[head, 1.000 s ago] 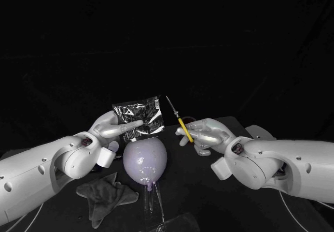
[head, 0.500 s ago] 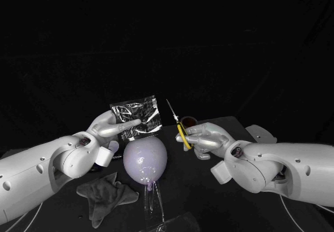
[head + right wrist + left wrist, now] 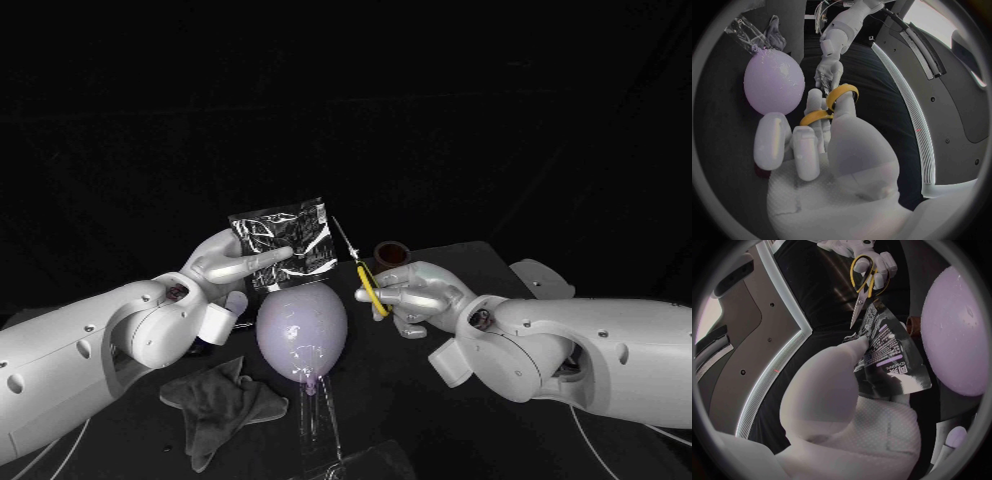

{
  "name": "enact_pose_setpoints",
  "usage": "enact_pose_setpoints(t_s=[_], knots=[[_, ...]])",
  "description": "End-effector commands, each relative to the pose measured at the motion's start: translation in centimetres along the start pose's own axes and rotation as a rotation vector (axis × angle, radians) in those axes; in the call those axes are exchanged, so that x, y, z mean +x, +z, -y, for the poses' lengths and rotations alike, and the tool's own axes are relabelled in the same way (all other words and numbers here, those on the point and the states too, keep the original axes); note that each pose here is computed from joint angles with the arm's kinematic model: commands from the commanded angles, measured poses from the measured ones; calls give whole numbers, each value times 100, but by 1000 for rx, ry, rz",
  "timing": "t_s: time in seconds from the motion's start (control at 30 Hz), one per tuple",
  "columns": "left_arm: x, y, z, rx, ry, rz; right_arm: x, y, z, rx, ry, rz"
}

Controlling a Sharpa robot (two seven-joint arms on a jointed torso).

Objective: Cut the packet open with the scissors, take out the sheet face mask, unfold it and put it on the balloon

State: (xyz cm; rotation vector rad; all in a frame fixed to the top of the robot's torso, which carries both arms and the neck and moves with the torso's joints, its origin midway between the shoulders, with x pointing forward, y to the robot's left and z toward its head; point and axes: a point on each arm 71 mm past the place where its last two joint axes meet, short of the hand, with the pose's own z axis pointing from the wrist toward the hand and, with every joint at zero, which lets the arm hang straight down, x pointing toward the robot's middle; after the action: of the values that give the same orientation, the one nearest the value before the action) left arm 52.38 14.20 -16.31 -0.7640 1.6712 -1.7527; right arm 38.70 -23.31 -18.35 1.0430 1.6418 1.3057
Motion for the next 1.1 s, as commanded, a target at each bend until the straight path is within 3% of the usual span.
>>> enact_pose_setpoints(t_s=[0.03,0.47,0.9,1.1], knots=[[9,4,16,8,-16,-10,0,7,12,13,-7,4],[-38,-17,13,6,-16,8,-64,20,38,29,-44,38],[-87,-39,6,0,-20,25,-54,58,84,60,18,-70],[-104,-43,4,-2,-22,33,-90,62,67,35,26,-24]])
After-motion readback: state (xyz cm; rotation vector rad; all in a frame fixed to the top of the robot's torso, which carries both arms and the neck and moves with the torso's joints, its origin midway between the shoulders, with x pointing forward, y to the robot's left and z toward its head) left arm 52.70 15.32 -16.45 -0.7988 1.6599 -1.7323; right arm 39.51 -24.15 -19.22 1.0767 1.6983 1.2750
